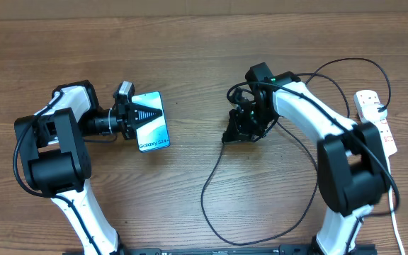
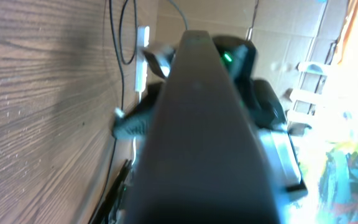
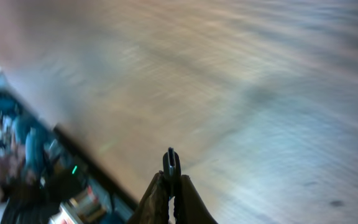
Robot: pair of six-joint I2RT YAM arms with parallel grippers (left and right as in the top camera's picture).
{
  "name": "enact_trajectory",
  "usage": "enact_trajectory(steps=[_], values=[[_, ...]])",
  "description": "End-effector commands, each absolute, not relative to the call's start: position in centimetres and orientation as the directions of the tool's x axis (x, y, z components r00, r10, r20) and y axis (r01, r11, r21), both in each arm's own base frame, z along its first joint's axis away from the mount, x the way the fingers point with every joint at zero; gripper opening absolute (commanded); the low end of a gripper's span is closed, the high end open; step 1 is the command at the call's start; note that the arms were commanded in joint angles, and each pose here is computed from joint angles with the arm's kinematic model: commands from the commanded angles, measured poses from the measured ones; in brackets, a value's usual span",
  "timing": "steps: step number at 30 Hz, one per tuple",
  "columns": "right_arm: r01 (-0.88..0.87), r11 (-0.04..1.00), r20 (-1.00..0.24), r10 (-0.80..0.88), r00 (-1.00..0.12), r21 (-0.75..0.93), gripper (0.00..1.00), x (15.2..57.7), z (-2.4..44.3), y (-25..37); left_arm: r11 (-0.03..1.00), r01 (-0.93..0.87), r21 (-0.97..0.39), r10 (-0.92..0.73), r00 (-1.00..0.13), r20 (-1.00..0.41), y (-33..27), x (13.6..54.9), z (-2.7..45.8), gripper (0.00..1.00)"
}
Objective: Plug charger to phone and switch on socket
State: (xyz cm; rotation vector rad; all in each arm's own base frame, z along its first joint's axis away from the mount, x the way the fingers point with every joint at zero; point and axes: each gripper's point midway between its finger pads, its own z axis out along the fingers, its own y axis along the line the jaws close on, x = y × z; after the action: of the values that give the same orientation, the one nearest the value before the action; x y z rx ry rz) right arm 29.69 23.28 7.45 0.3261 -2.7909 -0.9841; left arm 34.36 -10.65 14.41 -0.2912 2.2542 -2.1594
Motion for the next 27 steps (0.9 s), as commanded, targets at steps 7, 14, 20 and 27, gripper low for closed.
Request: enact_trajectory(steps=[7, 14, 20, 27], values=[[-0.446, 0.465, -0.151, -0.543, -0.826, 0.764, 0.04, 24.2, 13.0, 29.3, -0.002, 0.025, -1.000, -0.189, -0.982, -0.024, -10.8, 35.9, 16.3, 0.04], [-0.464, 0.311, -0.217, -0.587, -0.780, 0.829, 0.04, 21.6, 15.1, 33.7, 0.003, 0.056, -0.998, -0.186, -0.981, -0.055, -10.9, 36.1, 16.1, 0.04], [-0.471, 0.296, -0.238, -0.575, -0.782, 0.831, 0.04, 21.9, 15.4, 34.8, 0.005, 0.068, -0.998, -0.186, -0.980, -0.068, -10.9, 36.1, 16.1, 0.04], [-0.463, 0.357, -0.217, -0.552, -0.805, 0.811, 0.04, 22.8, 14.7, 34.3, 0.009, 0.085, -0.996, -0.186, -0.979, -0.085, -10.8, 36.2, 16.0, 0.04]])
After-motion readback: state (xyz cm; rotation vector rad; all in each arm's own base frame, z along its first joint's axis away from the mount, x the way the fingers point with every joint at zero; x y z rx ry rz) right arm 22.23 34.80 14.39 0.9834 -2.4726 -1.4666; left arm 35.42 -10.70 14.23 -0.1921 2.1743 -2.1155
